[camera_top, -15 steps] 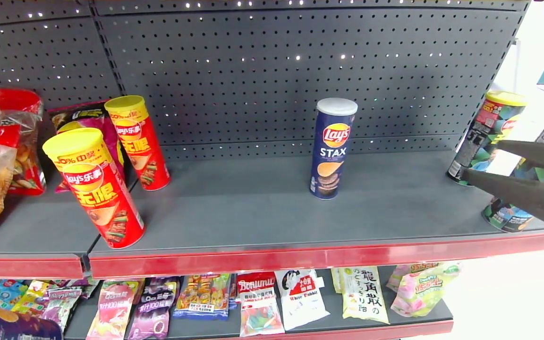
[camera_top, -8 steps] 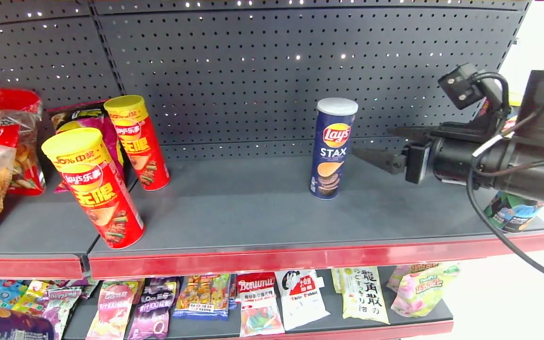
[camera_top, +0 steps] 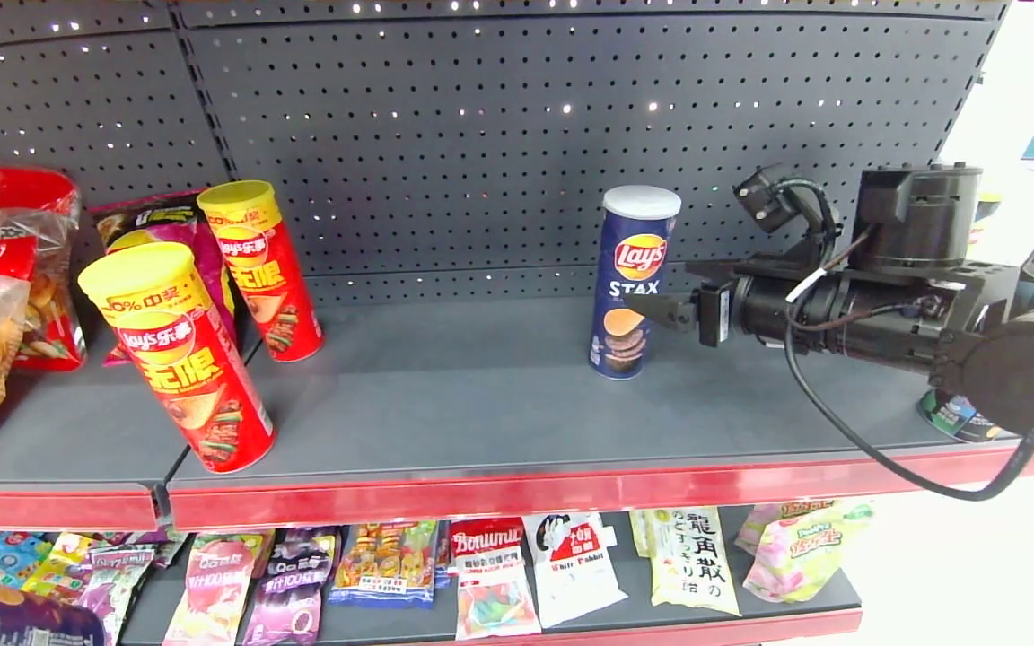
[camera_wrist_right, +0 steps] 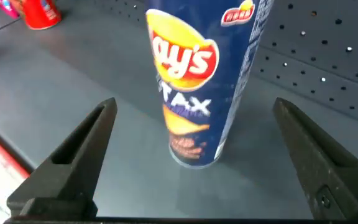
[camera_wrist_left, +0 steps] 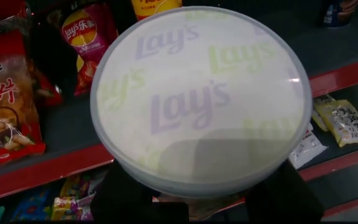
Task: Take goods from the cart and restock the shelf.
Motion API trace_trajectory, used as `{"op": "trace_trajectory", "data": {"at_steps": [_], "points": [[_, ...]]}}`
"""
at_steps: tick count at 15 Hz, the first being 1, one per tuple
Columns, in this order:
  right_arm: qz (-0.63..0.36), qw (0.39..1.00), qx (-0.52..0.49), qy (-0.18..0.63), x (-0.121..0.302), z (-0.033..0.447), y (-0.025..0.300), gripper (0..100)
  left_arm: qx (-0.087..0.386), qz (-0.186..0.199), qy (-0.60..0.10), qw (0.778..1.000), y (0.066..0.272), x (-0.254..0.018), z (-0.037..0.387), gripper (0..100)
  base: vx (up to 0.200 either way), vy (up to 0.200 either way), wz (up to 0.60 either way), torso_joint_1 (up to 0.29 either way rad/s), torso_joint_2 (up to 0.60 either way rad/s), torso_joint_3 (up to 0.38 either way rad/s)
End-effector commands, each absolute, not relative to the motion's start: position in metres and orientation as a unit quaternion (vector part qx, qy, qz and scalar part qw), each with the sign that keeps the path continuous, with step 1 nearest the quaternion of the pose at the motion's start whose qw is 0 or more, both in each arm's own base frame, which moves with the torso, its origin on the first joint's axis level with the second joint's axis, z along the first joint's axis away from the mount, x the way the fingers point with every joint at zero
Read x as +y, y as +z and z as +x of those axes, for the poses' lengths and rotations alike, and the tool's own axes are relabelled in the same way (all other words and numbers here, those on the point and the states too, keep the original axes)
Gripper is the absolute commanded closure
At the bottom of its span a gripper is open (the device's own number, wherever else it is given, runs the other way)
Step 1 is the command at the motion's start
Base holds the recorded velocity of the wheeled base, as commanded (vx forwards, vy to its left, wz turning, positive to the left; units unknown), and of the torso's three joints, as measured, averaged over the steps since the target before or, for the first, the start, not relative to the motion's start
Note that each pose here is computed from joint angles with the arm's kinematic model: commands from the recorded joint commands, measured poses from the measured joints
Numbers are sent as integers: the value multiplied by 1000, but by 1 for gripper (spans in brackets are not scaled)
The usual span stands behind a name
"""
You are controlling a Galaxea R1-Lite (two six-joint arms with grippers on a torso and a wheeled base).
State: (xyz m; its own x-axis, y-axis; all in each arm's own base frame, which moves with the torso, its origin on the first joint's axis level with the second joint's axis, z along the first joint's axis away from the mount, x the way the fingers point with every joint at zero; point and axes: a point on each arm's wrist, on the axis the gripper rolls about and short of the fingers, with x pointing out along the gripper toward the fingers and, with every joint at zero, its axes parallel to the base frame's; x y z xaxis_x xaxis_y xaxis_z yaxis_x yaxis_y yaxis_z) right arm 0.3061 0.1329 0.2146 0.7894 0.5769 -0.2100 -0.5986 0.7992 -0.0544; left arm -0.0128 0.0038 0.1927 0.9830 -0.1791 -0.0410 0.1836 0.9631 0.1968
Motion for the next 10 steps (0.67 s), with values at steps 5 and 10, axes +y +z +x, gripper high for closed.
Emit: {"op": "trace_trajectory", "data": {"at_steps": [5,10], "points": [[-38,950,82,298,143,329,219,0,14,101,-91,991,192,4,-12,100,0,0,0,0,0,0],[-37,954,70,289,151,350,220,0,15,101,-91,991,192,4,-12,100,0,0,0,0,0,0]]}}
